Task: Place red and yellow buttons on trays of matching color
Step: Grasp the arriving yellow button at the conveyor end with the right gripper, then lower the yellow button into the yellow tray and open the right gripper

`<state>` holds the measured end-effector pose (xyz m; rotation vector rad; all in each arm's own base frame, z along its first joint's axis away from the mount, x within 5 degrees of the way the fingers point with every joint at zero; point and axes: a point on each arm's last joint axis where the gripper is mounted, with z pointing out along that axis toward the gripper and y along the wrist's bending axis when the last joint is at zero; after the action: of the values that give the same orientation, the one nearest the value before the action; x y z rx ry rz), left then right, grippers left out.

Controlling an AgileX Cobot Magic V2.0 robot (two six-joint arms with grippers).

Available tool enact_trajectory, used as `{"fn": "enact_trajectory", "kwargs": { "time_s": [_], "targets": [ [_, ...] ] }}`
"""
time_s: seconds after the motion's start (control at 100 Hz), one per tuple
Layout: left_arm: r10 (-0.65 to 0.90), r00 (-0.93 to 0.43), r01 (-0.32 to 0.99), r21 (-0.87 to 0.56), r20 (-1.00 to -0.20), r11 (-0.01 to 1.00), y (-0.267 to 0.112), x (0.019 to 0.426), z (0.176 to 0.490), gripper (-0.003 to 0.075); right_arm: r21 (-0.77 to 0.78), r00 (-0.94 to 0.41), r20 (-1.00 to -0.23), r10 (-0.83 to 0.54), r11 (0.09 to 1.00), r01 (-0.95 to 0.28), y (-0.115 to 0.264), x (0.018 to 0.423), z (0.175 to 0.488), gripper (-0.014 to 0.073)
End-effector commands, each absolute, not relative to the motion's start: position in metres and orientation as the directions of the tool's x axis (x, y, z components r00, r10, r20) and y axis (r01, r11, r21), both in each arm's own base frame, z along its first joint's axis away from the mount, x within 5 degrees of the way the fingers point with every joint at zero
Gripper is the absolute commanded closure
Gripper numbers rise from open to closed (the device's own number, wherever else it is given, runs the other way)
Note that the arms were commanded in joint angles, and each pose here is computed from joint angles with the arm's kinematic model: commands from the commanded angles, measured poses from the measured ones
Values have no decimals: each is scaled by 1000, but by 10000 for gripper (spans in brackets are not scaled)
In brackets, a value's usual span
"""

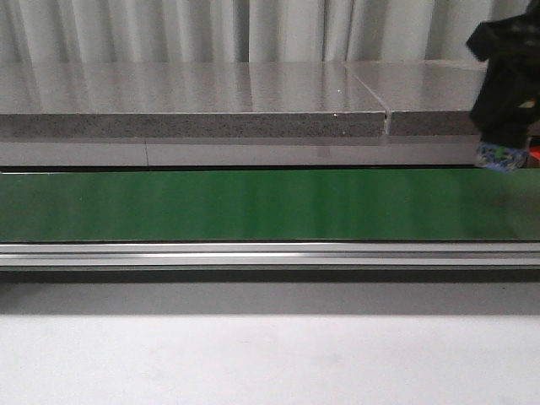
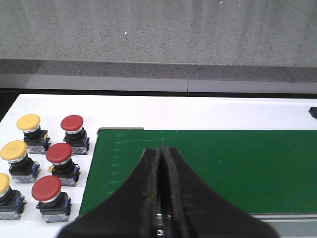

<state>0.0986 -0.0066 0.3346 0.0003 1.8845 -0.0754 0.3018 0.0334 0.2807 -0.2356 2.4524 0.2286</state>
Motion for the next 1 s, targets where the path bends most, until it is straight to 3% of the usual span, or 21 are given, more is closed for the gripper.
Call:
{"fn": "enact_trajectory", "kwargs": {
  "time_s": [0.0, 0.33, 0.64, 0.83, 0.99],
  "targets": [
    [-48, -211, 58, -62, -976, 996, -8, 100, 350, 739, 123, -693, -721, -7, 983, -137, 15, 294, 314, 402],
    [-48, -211, 58, -62, -976, 996, -8, 100, 350, 739, 154, -672, -705, 226, 974, 166, -68, 273, 322, 402],
    [-48, -211, 58, -62, -976, 996, -8, 100, 350, 739, 195, -553, -714, 430, 880, 432, -131, 252, 323, 402],
    [-48, -211, 58, -62, -976, 996, -8, 100, 350, 739, 207, -528, -704, 475, 848, 488, -146, 254, 312, 402],
    [-48, -211, 58, -62, -976, 996, -8, 100, 350, 739, 207, -533, -680, 504, 829, 520, -151, 258, 284, 402]
  ]
}}
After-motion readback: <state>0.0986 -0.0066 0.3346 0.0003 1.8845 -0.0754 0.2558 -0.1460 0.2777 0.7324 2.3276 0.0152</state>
